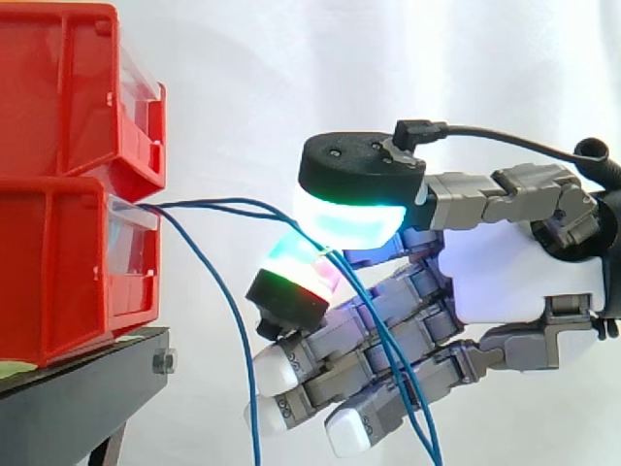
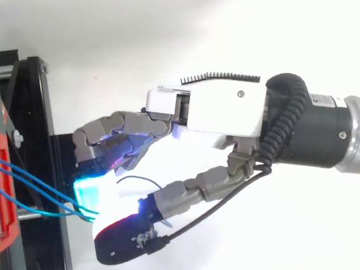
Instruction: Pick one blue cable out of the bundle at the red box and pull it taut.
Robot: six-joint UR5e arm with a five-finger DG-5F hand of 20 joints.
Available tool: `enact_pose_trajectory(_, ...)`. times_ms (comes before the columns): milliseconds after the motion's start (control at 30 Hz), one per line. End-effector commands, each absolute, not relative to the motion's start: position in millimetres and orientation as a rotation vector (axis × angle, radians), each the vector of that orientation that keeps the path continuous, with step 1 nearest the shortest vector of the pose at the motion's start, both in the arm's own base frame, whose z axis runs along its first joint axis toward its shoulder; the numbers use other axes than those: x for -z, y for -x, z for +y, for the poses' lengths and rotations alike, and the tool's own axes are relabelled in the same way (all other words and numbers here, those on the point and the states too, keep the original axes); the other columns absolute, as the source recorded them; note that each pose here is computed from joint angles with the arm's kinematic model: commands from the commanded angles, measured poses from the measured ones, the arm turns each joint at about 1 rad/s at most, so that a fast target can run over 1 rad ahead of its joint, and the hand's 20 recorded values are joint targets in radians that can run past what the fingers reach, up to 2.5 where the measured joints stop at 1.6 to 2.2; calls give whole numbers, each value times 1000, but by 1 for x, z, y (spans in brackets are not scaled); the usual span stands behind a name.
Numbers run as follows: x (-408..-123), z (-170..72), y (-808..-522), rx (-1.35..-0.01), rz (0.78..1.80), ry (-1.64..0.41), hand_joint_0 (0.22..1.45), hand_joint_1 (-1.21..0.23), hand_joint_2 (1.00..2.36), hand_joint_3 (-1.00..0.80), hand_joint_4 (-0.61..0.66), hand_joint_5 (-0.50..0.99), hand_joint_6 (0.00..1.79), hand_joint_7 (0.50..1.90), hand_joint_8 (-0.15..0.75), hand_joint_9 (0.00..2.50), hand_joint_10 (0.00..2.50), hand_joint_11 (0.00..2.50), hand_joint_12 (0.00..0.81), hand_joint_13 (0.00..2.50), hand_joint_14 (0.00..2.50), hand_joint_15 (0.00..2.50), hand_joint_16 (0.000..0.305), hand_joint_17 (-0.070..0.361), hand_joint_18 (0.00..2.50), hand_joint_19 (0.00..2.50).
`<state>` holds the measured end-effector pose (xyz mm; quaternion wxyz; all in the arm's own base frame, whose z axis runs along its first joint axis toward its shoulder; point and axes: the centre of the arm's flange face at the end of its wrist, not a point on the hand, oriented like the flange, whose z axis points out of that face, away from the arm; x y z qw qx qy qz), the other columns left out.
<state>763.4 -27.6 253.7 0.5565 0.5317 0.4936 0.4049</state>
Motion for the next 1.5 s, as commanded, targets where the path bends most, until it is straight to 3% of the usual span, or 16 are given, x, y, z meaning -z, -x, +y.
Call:
enact_pose_trajectory(0, -254, -28, -763, -956, 1165, -1255, 691, -812, 1024, 44, 239, -91, 564, 1451, 294, 757, 15, 500, 400, 480, 4, 137, 54, 122, 655, 402)
enact_pose_trajectory(133, -254, -27, -764, -958, 1165, -1254, 695, -816, 1024, 46, 247, -95, 580, 1398, 286, 744, 14, 476, 398, 477, 4, 131, 54, 121, 647, 403)
enact_pose_trajectory(200, -254, -28, -764, -958, 1165, -1254, 673, -793, 1021, 71, 286, -63, 500, 1477, 280, 746, 12, 379, 403, 476, 3, 115, 56, 126, 656, 401)
enact_pose_trajectory(300, -254, -26, -764, -959, 1166, -1253, 687, -730, 1018, 69, 313, -52, 503, 1358, 279, 794, 10, 333, 397, 480, 5, 111, 56, 125, 647, 410)
enact_pose_trajectory(700, -254, -26, -764, -960, 1167, -1251, 687, -653, 1004, 109, 389, -49, 504, 1182, 287, 854, 8, 291, 414, 497, 3, 111, 60, 134, 665, 416)
enact_pose_trajectory(1067, -254, -26, -764, -960, 1165, -1252, 692, -796, 1009, 138, 292, -60, 503, 1360, 293, 775, 10, 386, 415, 471, 4, 115, 59, 133, 646, 393)
enact_pose_trajectory(1333, -254, -28, -764, -959, 1164, -1253, 670, -775, 1001, 142, 336, -59, 503, 1285, 291, 775, 8, 328, 432, 467, 2, 106, 62, 140, 660, 376)
enact_pose_trajectory(1467, -254, -27, -764, -959, 1164, -1253, 598, -715, 1169, 71, 391, -60, 504, 1198, 299, 774, 6, 267, 447, 456, 2, 86, 66, 149, 655, 359)
